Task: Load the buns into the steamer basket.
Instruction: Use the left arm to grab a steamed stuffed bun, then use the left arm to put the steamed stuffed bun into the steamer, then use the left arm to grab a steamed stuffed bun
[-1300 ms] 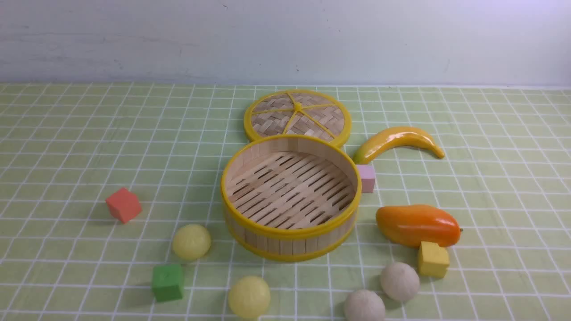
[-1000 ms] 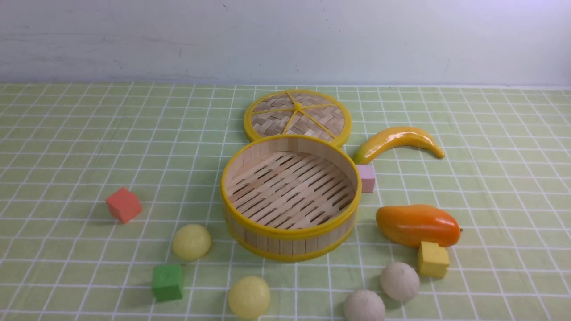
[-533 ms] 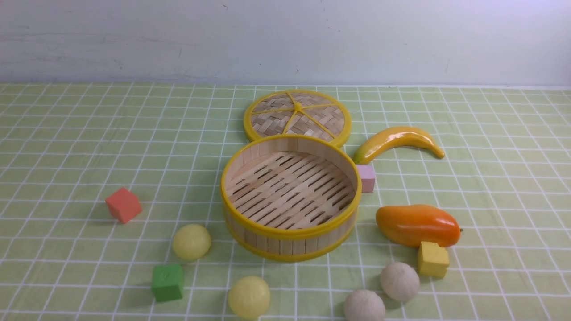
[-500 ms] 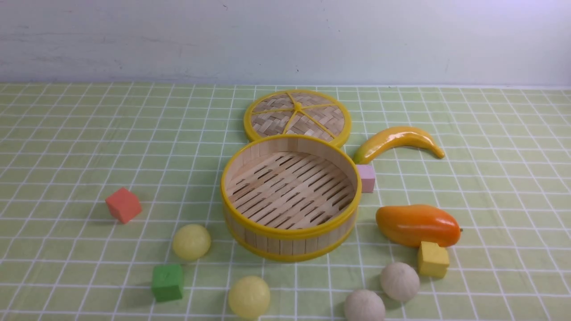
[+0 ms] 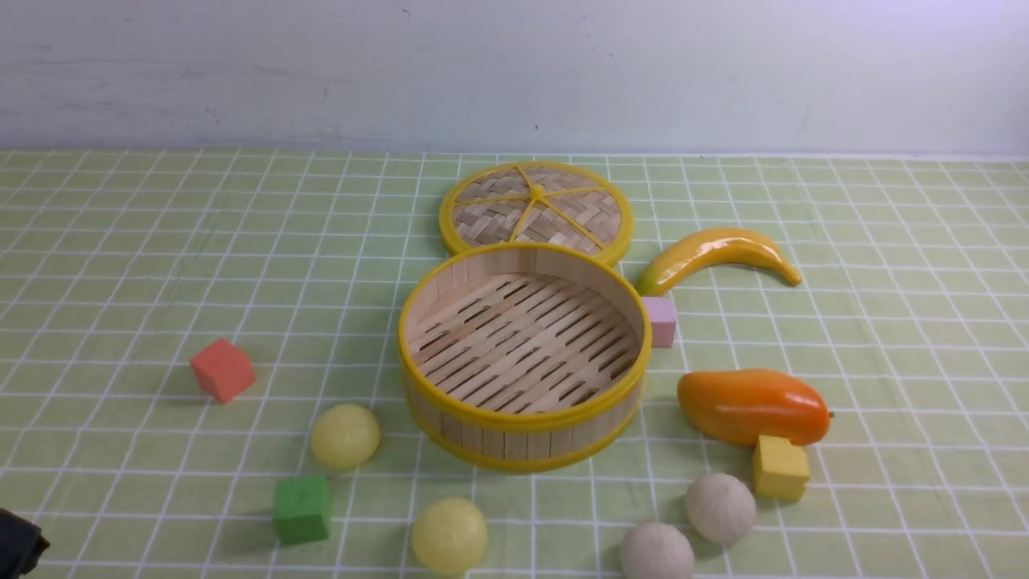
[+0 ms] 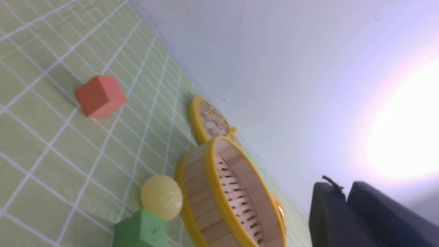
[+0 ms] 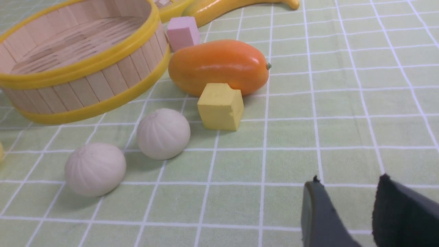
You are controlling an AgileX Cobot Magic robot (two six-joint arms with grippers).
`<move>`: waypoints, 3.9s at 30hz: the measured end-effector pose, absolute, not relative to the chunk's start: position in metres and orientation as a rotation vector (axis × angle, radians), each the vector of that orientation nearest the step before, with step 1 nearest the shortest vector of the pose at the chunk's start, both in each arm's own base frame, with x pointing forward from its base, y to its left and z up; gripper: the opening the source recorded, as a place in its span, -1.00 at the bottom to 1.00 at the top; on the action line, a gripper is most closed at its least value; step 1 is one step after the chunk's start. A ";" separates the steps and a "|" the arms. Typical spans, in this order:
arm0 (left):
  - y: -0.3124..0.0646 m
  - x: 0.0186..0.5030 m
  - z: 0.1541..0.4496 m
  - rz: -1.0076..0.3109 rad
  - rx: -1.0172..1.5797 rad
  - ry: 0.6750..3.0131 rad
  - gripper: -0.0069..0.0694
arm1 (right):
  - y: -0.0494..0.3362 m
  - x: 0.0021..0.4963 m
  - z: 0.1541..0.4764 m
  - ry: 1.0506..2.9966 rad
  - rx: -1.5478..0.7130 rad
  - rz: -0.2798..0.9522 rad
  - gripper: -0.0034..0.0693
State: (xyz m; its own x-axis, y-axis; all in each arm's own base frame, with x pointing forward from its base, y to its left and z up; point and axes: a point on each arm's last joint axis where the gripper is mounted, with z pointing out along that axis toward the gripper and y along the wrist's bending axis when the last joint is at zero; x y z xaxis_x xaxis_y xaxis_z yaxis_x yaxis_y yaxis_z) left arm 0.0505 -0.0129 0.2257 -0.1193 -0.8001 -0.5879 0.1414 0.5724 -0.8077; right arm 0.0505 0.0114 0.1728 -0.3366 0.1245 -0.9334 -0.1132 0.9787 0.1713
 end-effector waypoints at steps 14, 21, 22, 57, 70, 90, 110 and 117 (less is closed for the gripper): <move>-0.036 0.117 0.292 -0.557 -0.248 2.458 -0.85 | 0.011 0.050 0.173 1.899 0.008 0.242 -0.25; -0.059 0.203 0.278 -0.461 -0.006 2.637 -0.85 | 0.011 0.050 0.173 1.899 0.008 0.242 -0.25; -0.071 0.211 0.279 -0.467 0.063 2.644 -0.85 | 0.011 0.050 0.173 1.899 0.008 0.242 -0.25; -0.120 0.347 0.191 -0.154 0.284 2.735 -0.32 | 0.011 0.050 0.173 1.899 0.008 0.242 -0.25; -0.117 0.340 0.203 -0.136 0.301 2.748 -0.85 | 0.011 0.050 0.173 1.899 0.008 0.242 -0.25; -0.149 0.369 0.283 -0.498 0.371 2.456 -0.85 | 0.011 0.050 0.173 1.899 0.008 0.242 -0.25; -0.161 0.411 0.243 -0.445 0.381 2.575 0.36 | 0.011 0.050 0.173 1.899 0.008 0.242 -0.25; -0.162 0.332 0.298 -0.396 0.503 2.659 -0.53 | 0.011 0.050 0.173 1.899 0.008 0.242 -0.25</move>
State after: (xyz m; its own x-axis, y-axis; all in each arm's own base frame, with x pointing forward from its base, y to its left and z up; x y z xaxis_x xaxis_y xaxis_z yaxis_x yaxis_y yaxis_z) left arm 0.3321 -0.1616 0.2976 -0.8538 0.2855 -0.4352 0.4000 0.8950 -0.1976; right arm 0.0505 0.0114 0.1728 -0.3366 0.1245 -0.9334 -0.1132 0.9787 0.1713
